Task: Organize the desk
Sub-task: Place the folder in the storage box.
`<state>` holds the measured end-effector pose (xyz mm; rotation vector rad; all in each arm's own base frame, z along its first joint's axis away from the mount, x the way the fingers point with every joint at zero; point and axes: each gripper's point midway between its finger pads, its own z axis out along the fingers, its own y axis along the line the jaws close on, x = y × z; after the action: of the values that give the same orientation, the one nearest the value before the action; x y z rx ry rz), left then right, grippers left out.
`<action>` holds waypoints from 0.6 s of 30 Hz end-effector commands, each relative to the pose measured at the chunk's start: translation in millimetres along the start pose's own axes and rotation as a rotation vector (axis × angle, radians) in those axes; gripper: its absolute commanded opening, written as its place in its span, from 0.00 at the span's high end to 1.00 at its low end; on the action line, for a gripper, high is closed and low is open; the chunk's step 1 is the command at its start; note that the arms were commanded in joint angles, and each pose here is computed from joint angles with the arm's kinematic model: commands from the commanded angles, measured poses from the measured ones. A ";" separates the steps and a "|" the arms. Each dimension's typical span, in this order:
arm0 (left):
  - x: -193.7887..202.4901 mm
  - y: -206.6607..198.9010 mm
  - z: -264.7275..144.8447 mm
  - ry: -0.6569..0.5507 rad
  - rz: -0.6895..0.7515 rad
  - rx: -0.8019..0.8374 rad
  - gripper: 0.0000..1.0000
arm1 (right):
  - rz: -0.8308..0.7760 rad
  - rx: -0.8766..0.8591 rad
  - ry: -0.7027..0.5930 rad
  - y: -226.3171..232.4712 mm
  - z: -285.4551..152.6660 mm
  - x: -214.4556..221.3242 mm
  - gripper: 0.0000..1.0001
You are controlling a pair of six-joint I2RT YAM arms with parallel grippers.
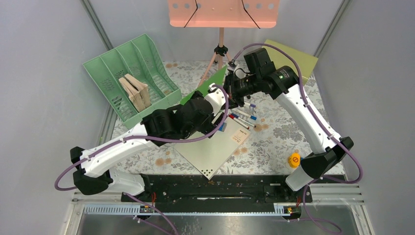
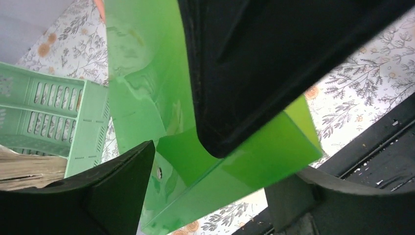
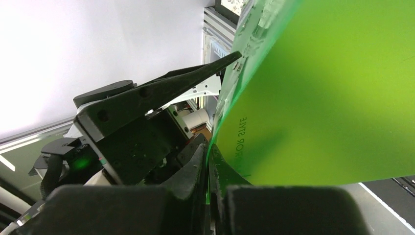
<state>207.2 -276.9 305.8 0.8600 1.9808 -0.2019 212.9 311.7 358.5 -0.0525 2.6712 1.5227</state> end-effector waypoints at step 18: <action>5.5 22.1 -14.1 -0.064 -0.113 -0.102 0.98 | -0.124 -0.167 -0.025 41.2 -32.2 21.2 0.68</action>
<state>200.9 -269.6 296.7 0.8504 1.9688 -0.1877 209.4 313.0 368.9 -0.0462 2.6278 1.5985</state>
